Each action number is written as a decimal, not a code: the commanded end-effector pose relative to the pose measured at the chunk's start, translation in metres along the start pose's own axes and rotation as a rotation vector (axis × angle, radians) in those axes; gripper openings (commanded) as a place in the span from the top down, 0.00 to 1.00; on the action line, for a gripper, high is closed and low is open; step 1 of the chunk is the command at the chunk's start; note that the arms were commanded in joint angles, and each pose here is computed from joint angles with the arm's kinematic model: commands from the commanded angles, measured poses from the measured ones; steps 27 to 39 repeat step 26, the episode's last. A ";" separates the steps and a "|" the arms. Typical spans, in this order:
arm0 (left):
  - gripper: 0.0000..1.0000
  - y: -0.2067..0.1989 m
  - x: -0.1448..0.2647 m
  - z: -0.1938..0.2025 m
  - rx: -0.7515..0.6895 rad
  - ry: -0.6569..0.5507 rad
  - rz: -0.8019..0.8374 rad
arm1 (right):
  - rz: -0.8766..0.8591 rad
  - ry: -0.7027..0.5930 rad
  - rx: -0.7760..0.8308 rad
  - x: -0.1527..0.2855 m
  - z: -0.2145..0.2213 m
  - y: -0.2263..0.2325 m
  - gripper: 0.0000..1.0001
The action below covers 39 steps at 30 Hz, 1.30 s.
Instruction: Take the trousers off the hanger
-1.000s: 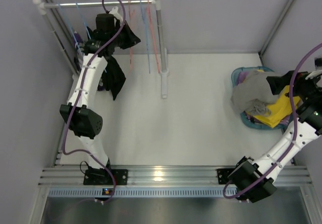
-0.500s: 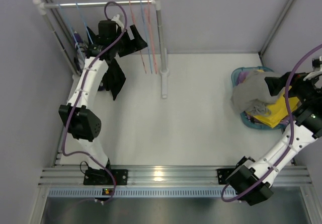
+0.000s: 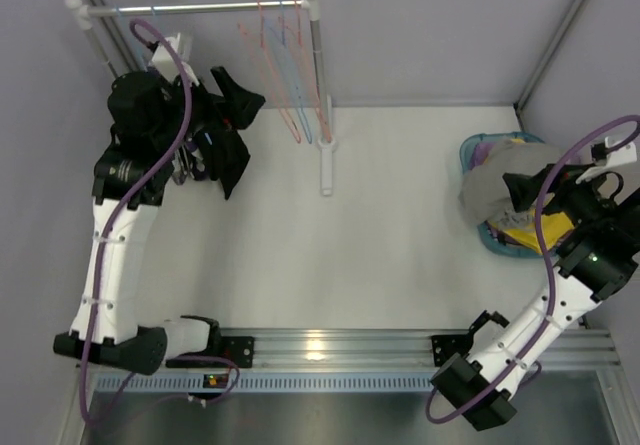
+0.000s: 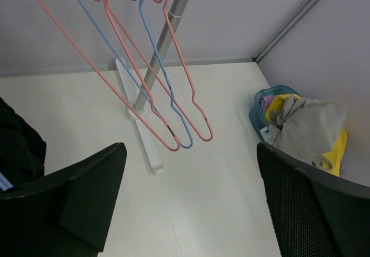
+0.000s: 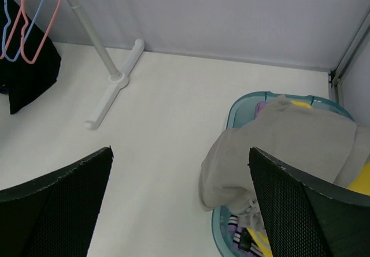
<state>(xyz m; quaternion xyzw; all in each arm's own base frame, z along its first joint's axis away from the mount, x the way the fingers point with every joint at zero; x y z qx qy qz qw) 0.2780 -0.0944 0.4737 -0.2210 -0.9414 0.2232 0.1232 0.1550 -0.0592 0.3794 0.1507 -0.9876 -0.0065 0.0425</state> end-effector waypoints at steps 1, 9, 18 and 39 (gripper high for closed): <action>0.01 -0.002 0.031 0.014 -0.094 0.017 0.029 | -0.036 -0.030 0.003 0.002 0.001 0.017 0.01; 0.01 0.015 0.100 0.060 -0.226 0.034 -0.117 | 0.016 -0.041 -0.124 -0.004 0.021 0.051 0.00; 0.01 0.040 0.141 0.087 -0.295 0.001 -0.288 | -0.066 0.021 -0.169 -0.040 0.021 0.085 0.01; 0.01 0.048 0.145 0.084 -0.255 -0.043 -0.390 | -0.121 0.018 -0.127 -0.041 0.020 0.091 0.01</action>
Point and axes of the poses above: each gripper's point midway between its finger pads, its own x axis back along the fingers, its own y axis along the line the jaws close on, z = x × y, the point moved 9 cm from there along x, back along the fingers, and after that the axes turned 4 degrees about x, right-handed, at the moved point
